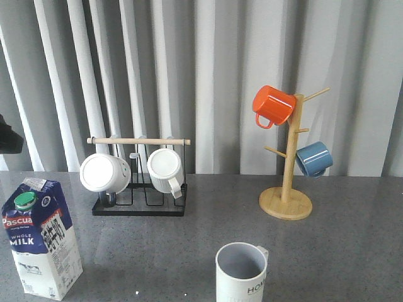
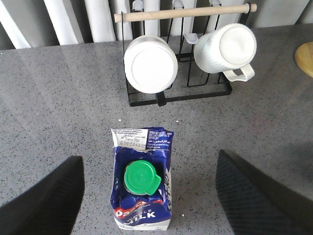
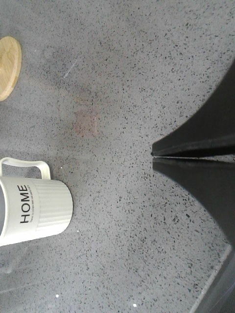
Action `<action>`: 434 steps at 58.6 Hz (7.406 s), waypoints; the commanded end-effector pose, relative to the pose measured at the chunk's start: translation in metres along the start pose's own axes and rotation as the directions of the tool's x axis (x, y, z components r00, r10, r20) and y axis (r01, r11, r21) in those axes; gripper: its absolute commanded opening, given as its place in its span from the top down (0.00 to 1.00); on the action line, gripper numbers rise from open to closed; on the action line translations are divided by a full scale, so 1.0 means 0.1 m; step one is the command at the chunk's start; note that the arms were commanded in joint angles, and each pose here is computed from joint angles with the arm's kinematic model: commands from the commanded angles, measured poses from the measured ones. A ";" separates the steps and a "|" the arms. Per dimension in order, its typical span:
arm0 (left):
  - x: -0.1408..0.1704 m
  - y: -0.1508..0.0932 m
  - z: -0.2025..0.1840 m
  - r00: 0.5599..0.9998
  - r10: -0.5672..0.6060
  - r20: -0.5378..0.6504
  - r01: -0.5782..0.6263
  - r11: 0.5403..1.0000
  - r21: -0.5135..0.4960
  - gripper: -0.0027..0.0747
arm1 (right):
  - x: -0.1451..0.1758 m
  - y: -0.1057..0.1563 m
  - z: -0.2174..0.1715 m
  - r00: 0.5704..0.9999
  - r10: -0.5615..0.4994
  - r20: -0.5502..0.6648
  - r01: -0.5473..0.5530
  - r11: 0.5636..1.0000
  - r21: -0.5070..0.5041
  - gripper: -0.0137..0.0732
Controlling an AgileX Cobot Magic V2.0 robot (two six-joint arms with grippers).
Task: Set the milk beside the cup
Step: 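Lower the left gripper over the milk carton top and grasp it, then lift the milk carton with the left gripper and carry it toward the mug, then lower the carton onto the table beside the white mug with the left gripper, then open the left gripper and raise it away from the carton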
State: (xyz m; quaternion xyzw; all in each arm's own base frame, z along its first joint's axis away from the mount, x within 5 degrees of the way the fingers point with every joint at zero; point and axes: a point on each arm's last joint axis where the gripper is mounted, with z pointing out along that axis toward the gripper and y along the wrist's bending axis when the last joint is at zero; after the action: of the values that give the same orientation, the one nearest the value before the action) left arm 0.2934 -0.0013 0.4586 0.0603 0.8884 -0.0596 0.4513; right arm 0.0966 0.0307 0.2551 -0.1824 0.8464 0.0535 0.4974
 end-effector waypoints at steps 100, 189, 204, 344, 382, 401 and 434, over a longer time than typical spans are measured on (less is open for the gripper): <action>0.18 0.16 0.97 0.968 -0.036 -0.248 0.049 0.998 0.045 0.26 | -0.13 -0.02 -0.03 0.997 0.000 0.083 -0.002 1.000 0.016 0.85; -0.35 -1.26 0.94 0.982 0.154 -0.111 -0.087 0.886 0.456 0.97 | -0.13 -0.02 -0.03 0.997 0.002 0.083 -0.004 1.000 0.015 0.85; -0.20 -1.43 1.21 0.958 0.205 -0.199 -0.091 0.880 0.465 0.97 | -0.13 -0.02 -0.03 0.996 0.005 0.085 -0.006 1.000 0.015 0.85; -0.15 -1.59 1.02 0.942 0.239 -0.233 -0.095 0.862 0.498 0.29 | -0.13 -0.02 -0.03 0.996 0.005 0.085 -0.006 1.000 0.015 0.85; -0.37 -1.32 0.16 0.973 0.219 -0.076 -0.185 0.931 0.313 0.29 | -0.12 -0.02 -0.03 0.997 0.005 0.079 -0.006 1.000 0.014 0.85; -0.42 -1.10 -0.76 0.971 0.211 0.111 -0.230 0.953 0.200 0.62 | -0.12 -0.02 -0.03 0.997 0.005 0.076 -0.006 1.000 0.013 0.85; 0.35 -0.78 -1.95 0.966 0.114 0.234 -0.157 0.972 0.176 0.98 | -0.12 -0.02 -0.03 0.997 0.005 0.076 -0.006 1.000 0.013 0.85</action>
State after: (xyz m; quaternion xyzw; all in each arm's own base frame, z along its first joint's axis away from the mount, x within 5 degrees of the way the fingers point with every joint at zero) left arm 0.1324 -0.0544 0.5557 0.1811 0.8240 -0.1020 0.5270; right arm 0.0962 0.0306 0.2544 -0.1816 0.8485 0.0543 0.4941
